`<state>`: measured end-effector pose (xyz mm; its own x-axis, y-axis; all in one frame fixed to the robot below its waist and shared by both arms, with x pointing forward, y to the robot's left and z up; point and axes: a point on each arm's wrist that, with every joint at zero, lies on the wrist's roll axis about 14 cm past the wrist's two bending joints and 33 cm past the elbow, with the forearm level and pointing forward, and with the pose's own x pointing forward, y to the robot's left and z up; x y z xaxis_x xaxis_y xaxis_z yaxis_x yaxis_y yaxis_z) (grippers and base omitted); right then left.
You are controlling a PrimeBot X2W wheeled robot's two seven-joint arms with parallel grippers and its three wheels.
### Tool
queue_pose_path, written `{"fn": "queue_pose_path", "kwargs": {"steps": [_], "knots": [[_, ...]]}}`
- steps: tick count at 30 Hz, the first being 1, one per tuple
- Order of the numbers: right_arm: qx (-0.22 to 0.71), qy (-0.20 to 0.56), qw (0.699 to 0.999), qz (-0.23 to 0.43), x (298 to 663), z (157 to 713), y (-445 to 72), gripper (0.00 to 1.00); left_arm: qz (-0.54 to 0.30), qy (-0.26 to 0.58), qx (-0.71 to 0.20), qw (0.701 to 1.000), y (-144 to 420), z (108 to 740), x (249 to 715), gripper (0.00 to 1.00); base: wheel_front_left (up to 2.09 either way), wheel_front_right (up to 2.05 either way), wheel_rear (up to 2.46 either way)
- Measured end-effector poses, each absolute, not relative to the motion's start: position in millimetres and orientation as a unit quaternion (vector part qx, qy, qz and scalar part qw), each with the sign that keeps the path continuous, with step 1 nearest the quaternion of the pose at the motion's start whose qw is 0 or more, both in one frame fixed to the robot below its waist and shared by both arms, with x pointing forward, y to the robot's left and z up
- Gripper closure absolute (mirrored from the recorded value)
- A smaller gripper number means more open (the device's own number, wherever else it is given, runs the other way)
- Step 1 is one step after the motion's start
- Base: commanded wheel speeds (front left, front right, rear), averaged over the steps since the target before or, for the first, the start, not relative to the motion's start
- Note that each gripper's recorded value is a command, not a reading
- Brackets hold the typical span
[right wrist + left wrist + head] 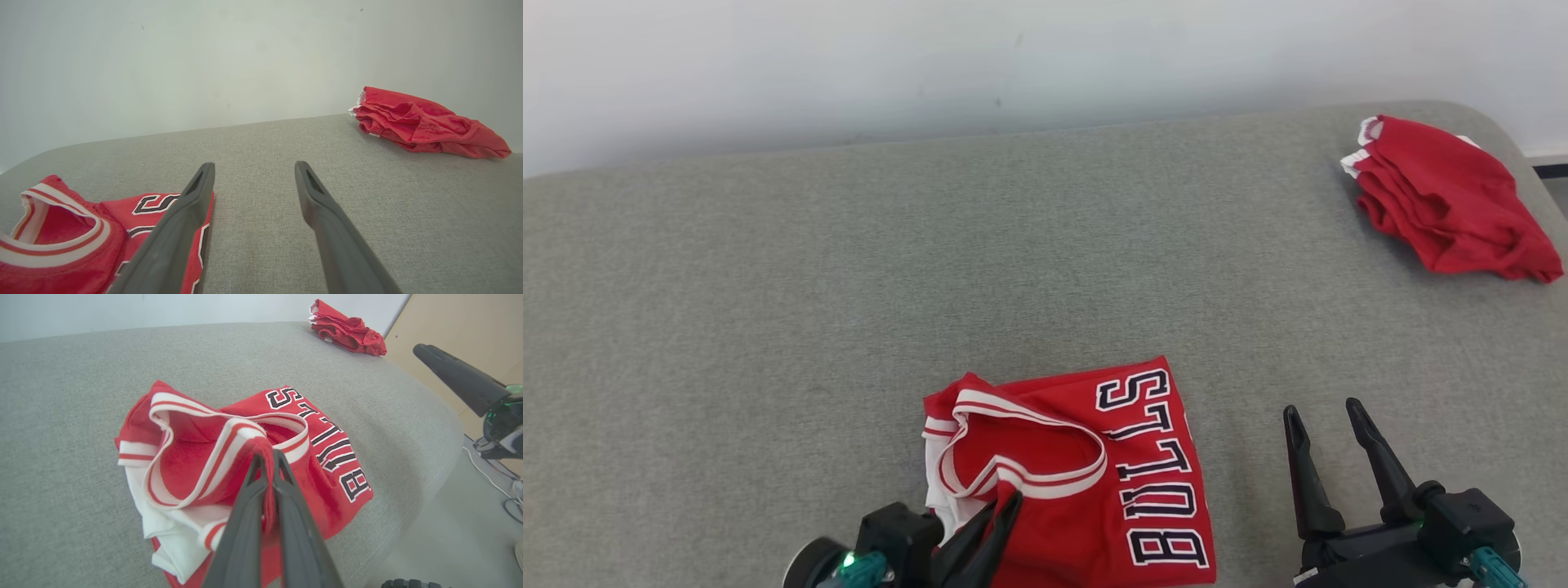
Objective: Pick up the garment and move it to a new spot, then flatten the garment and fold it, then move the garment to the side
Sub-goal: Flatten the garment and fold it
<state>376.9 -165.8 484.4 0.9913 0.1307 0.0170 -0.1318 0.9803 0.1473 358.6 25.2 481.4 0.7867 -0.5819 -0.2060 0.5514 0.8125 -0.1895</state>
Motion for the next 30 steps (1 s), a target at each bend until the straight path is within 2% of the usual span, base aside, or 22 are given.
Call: {"fn": "queue_pose_path", "kwargs": {"steps": [9,19,20,21,22,30], "knots": [[0.076,-0.001,0.993,0.090,386,482,-150,0.00,-0.229,0.173,-0.116,0.951,51,452,332,1.00,0.00,0.00,0.00],[0.074,0.010,0.993,0.094,391,475,-148,0.00,-0.181,0.235,-0.139,0.945,63,404,312,1.00,0.00,0.00,0.00],[0.075,0.009,0.993,0.094,391,475,-148,0.00,-0.178,0.232,-0.139,0.946,64,403,312,0.70,0.00,0.00,0.00],[0.074,0.009,0.993,0.095,392,475,-148,0.00,-0.176,0.228,-0.137,0.948,66,403,313,0.21,0.00,0.00,0.00],[0.074,0.009,0.993,0.095,392,475,-148,0.00,-0.176,0.228,-0.137,0.948,66,403,313,0.00,0.00,0.00,0.00],[0.075,0.005,0.993,0.092,391,478,-150,0.00,-0.150,0.113,-0.154,0.970,80,445,338,0.00,0.00,0.00,0.00]]}}
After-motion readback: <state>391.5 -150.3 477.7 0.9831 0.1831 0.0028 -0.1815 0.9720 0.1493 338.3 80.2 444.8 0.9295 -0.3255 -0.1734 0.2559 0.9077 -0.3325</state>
